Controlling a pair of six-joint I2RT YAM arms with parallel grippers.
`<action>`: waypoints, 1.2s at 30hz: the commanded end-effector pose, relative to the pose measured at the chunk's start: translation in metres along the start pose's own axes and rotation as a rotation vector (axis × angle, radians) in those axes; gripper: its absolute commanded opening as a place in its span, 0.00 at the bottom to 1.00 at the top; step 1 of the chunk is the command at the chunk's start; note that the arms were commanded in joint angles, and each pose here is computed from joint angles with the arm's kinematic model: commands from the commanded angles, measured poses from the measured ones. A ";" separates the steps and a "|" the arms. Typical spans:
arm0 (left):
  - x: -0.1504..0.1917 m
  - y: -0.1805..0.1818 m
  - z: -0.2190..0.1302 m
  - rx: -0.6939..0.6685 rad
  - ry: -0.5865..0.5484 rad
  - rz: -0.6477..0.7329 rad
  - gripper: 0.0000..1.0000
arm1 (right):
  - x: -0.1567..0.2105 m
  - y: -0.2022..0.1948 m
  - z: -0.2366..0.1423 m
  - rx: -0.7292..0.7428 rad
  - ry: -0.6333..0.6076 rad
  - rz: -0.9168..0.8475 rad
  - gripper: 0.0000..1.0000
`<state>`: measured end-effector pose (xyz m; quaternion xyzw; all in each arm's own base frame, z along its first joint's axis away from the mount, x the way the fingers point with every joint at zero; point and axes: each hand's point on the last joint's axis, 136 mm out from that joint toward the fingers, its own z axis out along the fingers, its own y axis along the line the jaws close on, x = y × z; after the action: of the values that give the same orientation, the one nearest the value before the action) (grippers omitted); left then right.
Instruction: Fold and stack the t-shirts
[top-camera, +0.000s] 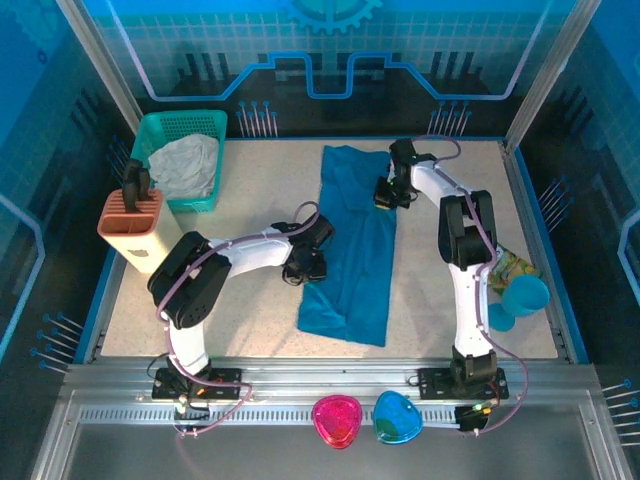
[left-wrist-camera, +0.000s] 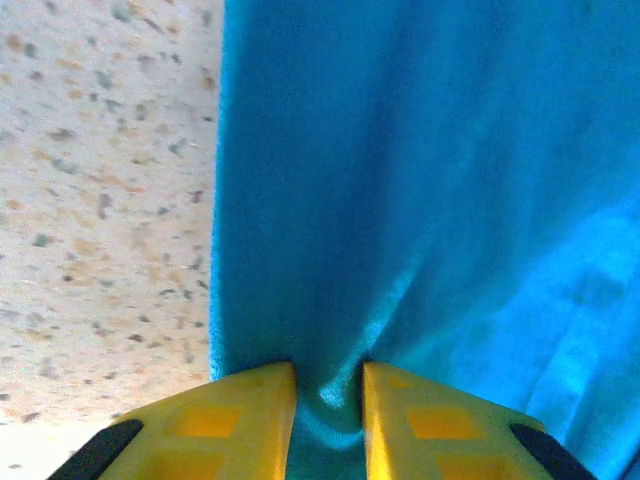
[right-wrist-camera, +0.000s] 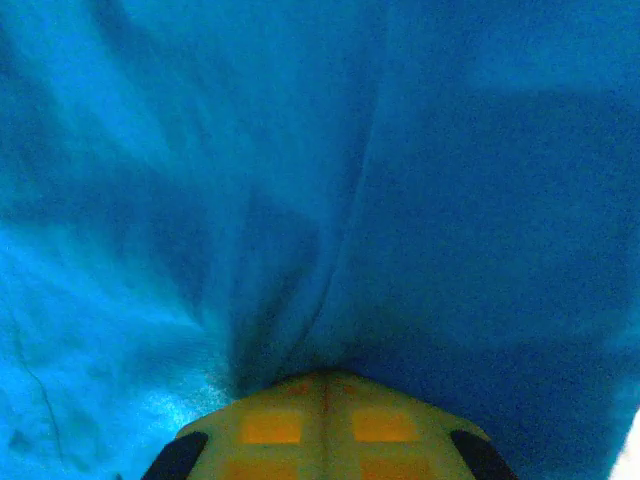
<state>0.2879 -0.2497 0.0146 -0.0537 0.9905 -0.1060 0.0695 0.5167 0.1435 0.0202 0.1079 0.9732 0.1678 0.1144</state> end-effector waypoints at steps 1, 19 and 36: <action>0.032 0.010 0.028 -0.049 0.104 -0.030 0.26 | 0.017 -0.011 0.032 0.052 0.107 -0.010 0.00; -0.014 0.040 0.007 -0.194 0.000 -0.025 0.26 | 0.031 -0.009 0.016 0.048 0.103 -0.005 0.00; -0.030 -0.008 -0.077 -0.025 -0.139 0.084 0.43 | -0.021 0.076 -0.153 -0.151 -0.247 -0.385 0.14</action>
<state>0.3022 -0.2309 0.0453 -0.0480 0.9919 -0.0669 0.0969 0.5249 0.1496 0.0942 0.0144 0.9688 0.1730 0.1770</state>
